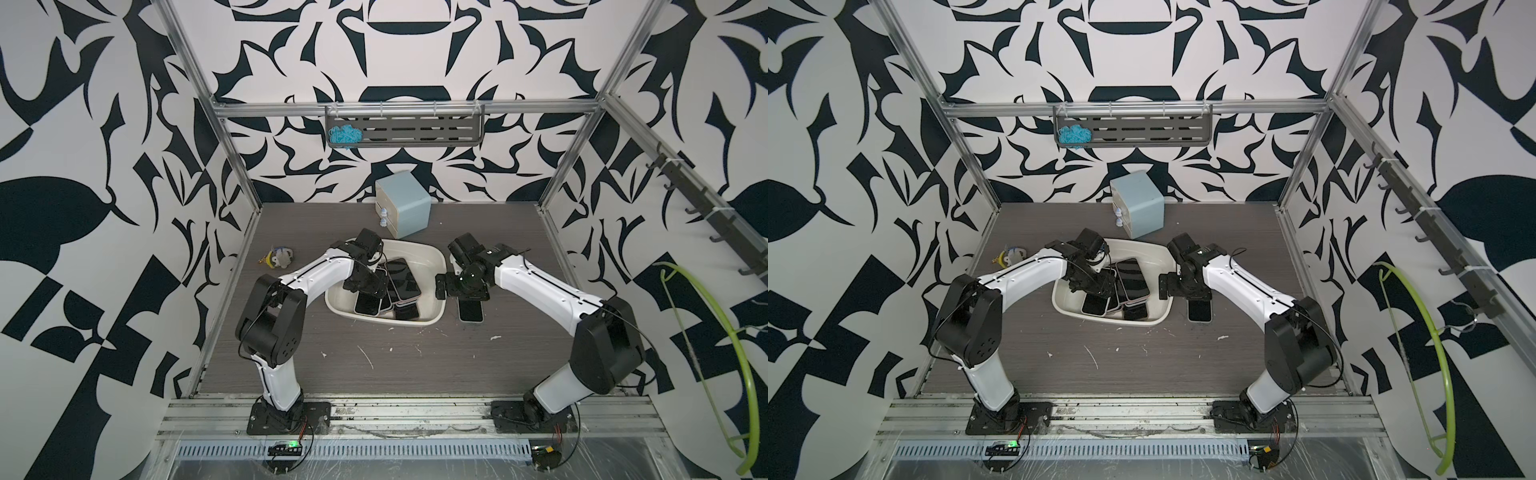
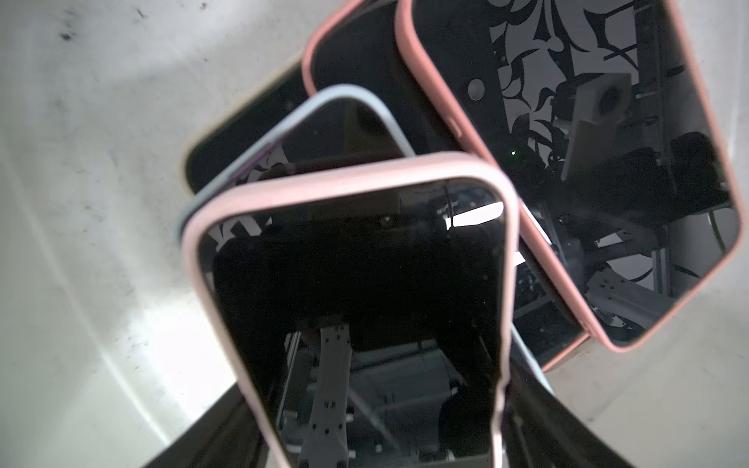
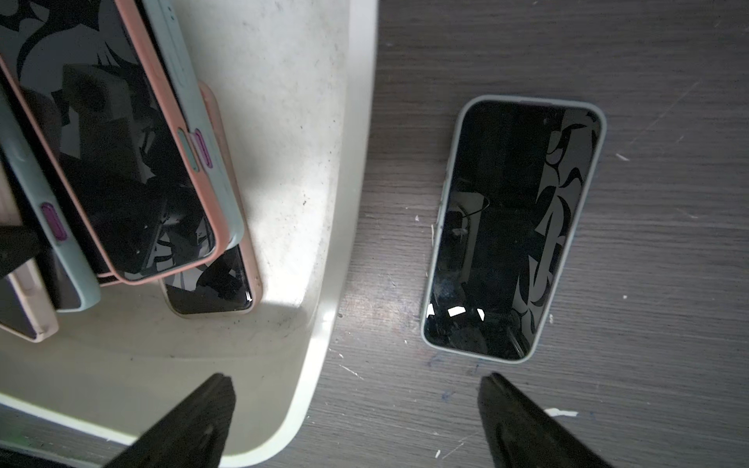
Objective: Take the phone out of the storage box
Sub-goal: Pick up the phone from the storage box.
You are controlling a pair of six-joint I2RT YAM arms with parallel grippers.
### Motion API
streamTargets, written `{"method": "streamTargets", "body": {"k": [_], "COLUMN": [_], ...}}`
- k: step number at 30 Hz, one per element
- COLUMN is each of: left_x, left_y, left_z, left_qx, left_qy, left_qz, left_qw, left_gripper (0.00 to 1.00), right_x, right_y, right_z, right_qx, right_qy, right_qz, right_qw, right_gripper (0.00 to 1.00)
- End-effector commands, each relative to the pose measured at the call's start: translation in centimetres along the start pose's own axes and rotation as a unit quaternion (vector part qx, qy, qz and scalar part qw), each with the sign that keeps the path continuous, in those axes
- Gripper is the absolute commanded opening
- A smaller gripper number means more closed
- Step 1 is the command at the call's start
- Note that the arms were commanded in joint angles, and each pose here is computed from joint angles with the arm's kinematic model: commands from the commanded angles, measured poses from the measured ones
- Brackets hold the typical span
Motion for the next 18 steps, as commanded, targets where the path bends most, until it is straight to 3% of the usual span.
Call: {"method": "streamTargets", "body": {"k": [1, 13, 18], "left_x": [-1.8, -4.3, -5.0], "left_y": [-0.5, -0.9, -1.8], "left_z": [-3.9, -10.8, -13.0], "left_qx": [-0.001, 0.019, 0.044], "left_qy": [-0.047, -0.121, -0.136], "left_qz": [0.0, -0.031, -0.068], "left_qw": [0.999, 0.992, 0.987], "left_gripper": [0.78, 0.79, 0.78], "right_x": [-0.6, -2.1, -3.4], "right_y": [0.4, 1.8, 0.1], "right_z": [-1.2, -1.8, -4.2], "right_qx": [-0.017, -0.034, -0.027], "right_qy": [-0.023, -0.035, -0.067], "right_qz": [-0.003, -0.013, 0.011], "right_qw": [1.0, 0.999, 0.997], "right_gripper": [0.99, 1.0, 0.99]}}
Point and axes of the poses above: each gripper's point midway between its finger pads, its own z axis out along the fingers, its own y axis along the line the jaws close on, x = y × z, the point moved 3 cm from there along -z, back along the fingers, and after that the axes turned 6 degrees about z, right-handed, at the moved point
